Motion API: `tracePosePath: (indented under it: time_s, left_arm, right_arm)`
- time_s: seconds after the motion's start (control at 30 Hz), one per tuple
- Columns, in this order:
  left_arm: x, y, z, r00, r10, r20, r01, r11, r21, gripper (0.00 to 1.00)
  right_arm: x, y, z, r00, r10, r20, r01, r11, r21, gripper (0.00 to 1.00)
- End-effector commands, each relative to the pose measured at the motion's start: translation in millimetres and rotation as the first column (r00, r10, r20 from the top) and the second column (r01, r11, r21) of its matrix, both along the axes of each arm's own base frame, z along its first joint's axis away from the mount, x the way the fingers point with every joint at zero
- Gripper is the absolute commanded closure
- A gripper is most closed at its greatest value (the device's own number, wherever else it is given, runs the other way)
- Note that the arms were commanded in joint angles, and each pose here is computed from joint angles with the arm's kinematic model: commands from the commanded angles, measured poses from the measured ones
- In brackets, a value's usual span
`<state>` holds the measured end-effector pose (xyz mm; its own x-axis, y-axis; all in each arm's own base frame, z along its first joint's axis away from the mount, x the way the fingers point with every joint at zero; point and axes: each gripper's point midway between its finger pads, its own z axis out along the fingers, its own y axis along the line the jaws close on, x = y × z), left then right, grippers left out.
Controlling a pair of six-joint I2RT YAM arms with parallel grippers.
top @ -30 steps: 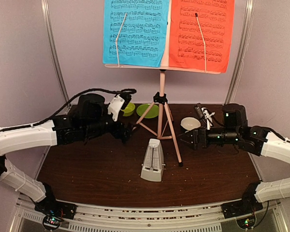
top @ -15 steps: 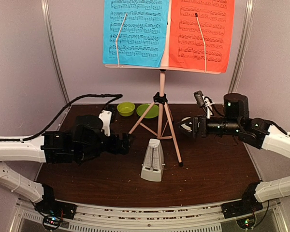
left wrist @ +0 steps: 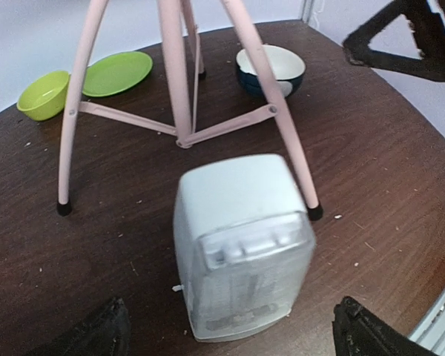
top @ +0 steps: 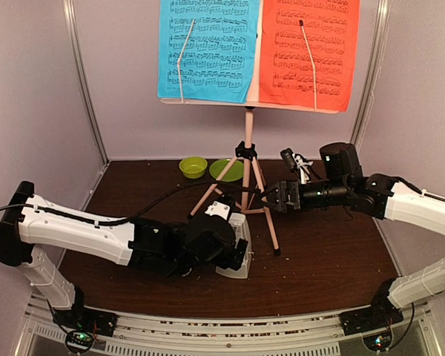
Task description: Set up the instrument practice props
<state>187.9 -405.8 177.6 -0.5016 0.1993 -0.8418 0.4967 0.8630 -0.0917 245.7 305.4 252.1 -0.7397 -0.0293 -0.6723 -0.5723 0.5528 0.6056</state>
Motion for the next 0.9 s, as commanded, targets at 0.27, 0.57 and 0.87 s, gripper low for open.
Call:
tracePosePath:
  time_s: [0.27,0.57,0.87]
  left_arm:
    - [31,-17,8,0.993,0.1,0.058,-0.09,0.984,-0.152,0.02]
    - [44,-28,9,0.99,0.126,0.071,-0.114,0.983,-0.146,0.02]
    - [48,-45,1,0.998,0.014,0.059,-0.014,1.0,-0.008,0.12]
  right_arm:
    - [0,-12,-2,0.998,-0.063,0.013,0.064,0.998,-0.016,0.0]
    - [0,-11,-2,0.998,-0.054,0.019,0.055,0.998,-0.026,0.0]
    - [-14,-16,4,1.0,-0.003,-0.01,0.003,0.998,-0.068,0.0]
